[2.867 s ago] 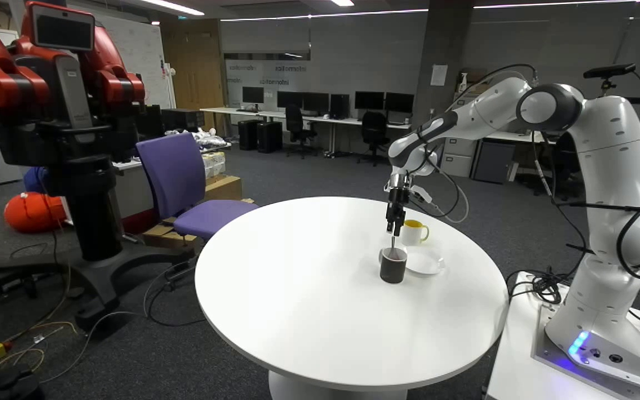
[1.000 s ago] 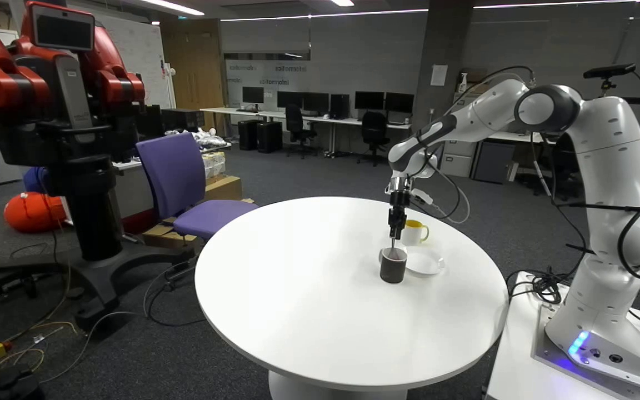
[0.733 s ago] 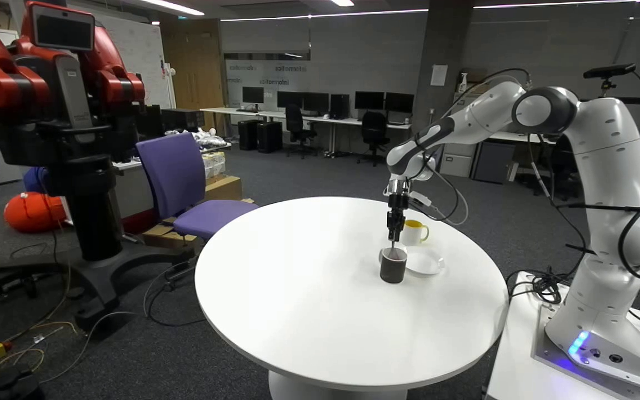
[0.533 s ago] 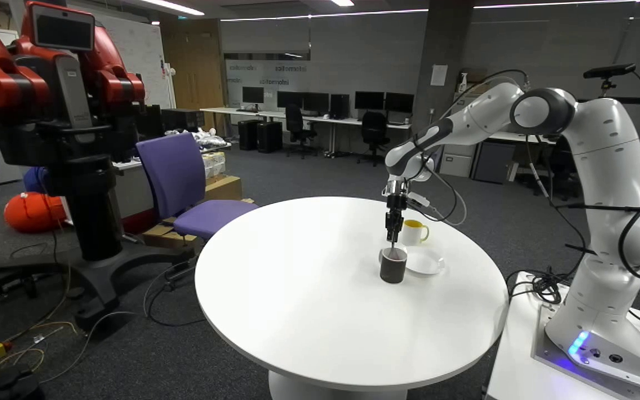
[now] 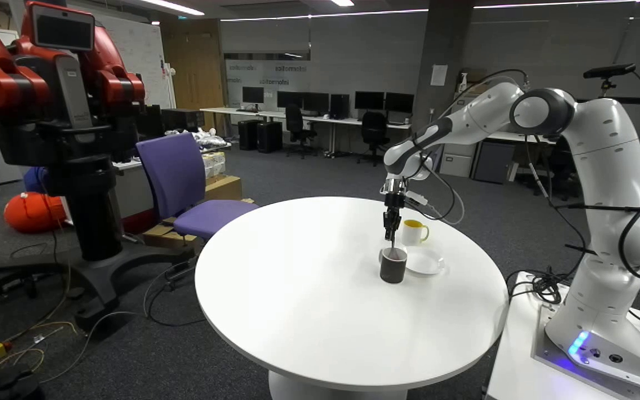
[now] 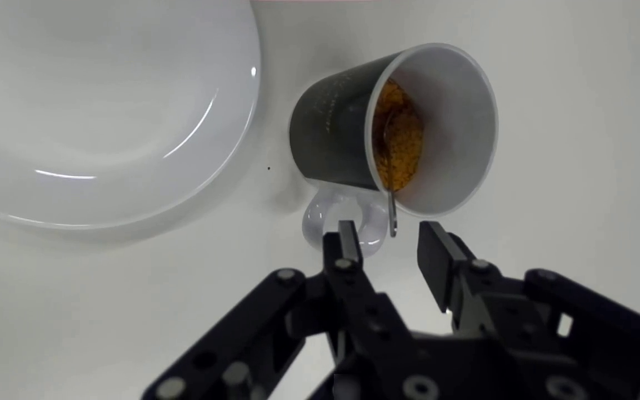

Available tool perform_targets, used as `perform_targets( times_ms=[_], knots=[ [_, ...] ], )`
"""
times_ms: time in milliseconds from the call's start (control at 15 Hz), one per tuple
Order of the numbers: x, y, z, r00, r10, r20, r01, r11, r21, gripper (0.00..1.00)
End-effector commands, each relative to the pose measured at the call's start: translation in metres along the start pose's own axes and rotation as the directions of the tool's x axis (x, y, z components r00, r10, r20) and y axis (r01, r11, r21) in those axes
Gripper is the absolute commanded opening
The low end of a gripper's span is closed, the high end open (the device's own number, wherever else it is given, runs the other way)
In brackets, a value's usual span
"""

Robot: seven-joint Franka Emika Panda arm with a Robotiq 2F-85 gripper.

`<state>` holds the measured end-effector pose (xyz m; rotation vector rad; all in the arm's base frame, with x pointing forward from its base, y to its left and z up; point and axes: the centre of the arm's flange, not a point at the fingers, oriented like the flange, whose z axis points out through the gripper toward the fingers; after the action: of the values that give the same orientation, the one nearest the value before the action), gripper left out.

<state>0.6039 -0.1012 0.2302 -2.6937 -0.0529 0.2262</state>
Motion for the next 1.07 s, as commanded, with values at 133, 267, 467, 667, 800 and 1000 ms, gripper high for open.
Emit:
perform_targets(
  times_ms=[133, 267, 467, 667, 800, 1000],
  knots=[
    [0.0008, -0.0116, -0.0061, 1.000, 0.018, 0.013, -0.018, 1.000, -0.020, 0.41],
    [0.0005, -0.0139, -0.0053, 1.000, 0.021, 0.015, -0.020, 1.000, -0.018, 0.40],
    [-0.0005, -0.0144, -0.0045, 0.999, 0.026, 0.021, -0.026, 0.999, -0.018, 0.39],
    [-0.0018, -0.0142, -0.0046, 0.999, 0.031, 0.025, -0.031, 0.999, -0.018, 0.38],
    [-0.0024, -0.0144, -0.0049, 0.999, 0.031, 0.026, -0.031, 0.999, -0.018, 0.36],
    [-0.0036, -0.0146, -0.0057, 0.999, 0.030, 0.028, -0.030, 0.999, -0.014, 0.10]
  ],
)
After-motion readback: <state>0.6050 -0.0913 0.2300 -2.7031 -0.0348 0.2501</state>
